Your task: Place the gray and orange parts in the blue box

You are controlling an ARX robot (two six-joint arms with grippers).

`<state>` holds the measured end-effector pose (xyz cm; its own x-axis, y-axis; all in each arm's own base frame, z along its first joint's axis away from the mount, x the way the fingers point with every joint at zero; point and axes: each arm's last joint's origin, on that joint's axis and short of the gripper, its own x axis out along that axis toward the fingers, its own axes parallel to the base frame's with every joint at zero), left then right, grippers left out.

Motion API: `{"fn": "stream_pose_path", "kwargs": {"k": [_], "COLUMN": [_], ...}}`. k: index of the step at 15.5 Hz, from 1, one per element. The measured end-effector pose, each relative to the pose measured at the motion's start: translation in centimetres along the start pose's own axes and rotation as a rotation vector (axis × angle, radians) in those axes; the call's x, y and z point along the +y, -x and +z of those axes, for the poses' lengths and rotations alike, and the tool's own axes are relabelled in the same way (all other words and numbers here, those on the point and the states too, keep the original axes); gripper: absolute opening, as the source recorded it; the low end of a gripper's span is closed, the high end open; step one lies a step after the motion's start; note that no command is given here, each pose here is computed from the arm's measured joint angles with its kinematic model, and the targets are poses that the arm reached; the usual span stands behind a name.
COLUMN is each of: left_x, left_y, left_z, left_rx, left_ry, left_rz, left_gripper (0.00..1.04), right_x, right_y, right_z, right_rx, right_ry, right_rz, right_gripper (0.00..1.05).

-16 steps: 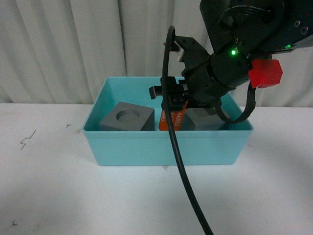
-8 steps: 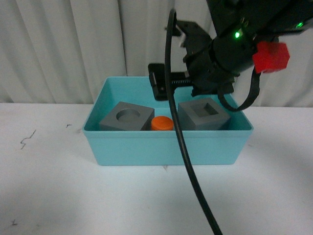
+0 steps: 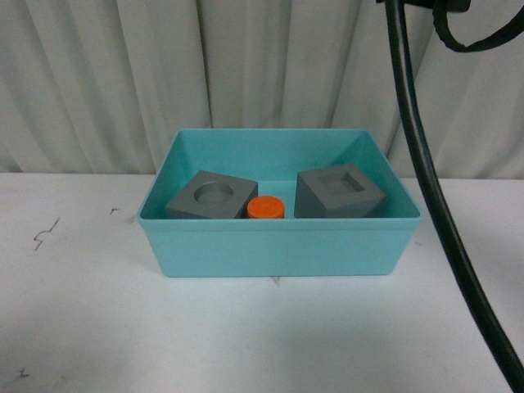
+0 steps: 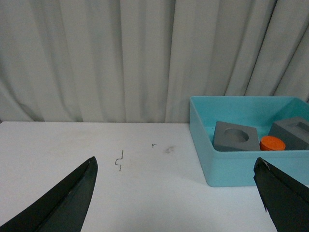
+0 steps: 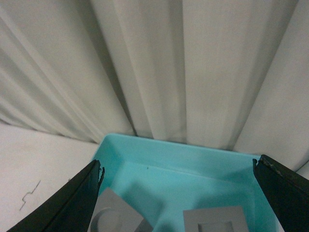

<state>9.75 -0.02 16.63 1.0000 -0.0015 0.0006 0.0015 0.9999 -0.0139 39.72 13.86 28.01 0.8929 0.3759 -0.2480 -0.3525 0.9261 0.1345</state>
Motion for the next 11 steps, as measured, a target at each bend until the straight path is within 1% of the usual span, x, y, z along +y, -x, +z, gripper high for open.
{"fn": "stream_pose_path", "kwargs": {"k": [1,2,3,4,5,6,8,10,11], "left_x": [0.0,0.0,0.0,0.0,0.0,0.0,0.0,0.0,0.0], "left_y": [0.0,0.0,0.0,0.0,0.0,0.0,0.0,0.0,0.0], "left_z": [0.0,0.0,0.0,0.0,0.0,0.0,0.0,0.0,0.0], "left_rx": [0.000,0.000,0.000,0.000,0.000,0.000,0.000,0.000,0.000], "left_ry": [0.000,0.000,0.000,0.000,0.000,0.000,0.000,0.000,0.000], "left_rz": [0.000,0.000,0.001,0.000,0.000,0.000,0.000,0.000,0.000], "left_gripper": [0.98,0.98,0.98,0.98,0.98,0.98,0.98,0.98,0.98], "right_x": [-0.1,-1.0,-1.5,-2.5,-3.5,-4.4,-4.9,-5.2,-5.5], "right_y": [0.6,2.2,3.5,5.2,6.9,9.2,12.0,14.4,15.3], "right_z": [0.4,-0.8,-2.0,-3.3,-4.1,-5.2,-7.6,-10.4,-11.1], "right_rx": [-0.133,-0.235,-0.256,-0.279,-0.302,-0.323,-0.309,-0.265,-0.265], "right_ry": [0.013,0.043,0.052,0.061,0.063,0.065,0.074,0.086,0.084], "right_rz": [-0.080,-0.243,-0.307,-0.344,-0.370,-0.394,-0.386,-0.371,-0.377], "right_gripper": [0.94,0.81,0.74,0.64,0.55,0.42,0.22,0.02,0.02]}}
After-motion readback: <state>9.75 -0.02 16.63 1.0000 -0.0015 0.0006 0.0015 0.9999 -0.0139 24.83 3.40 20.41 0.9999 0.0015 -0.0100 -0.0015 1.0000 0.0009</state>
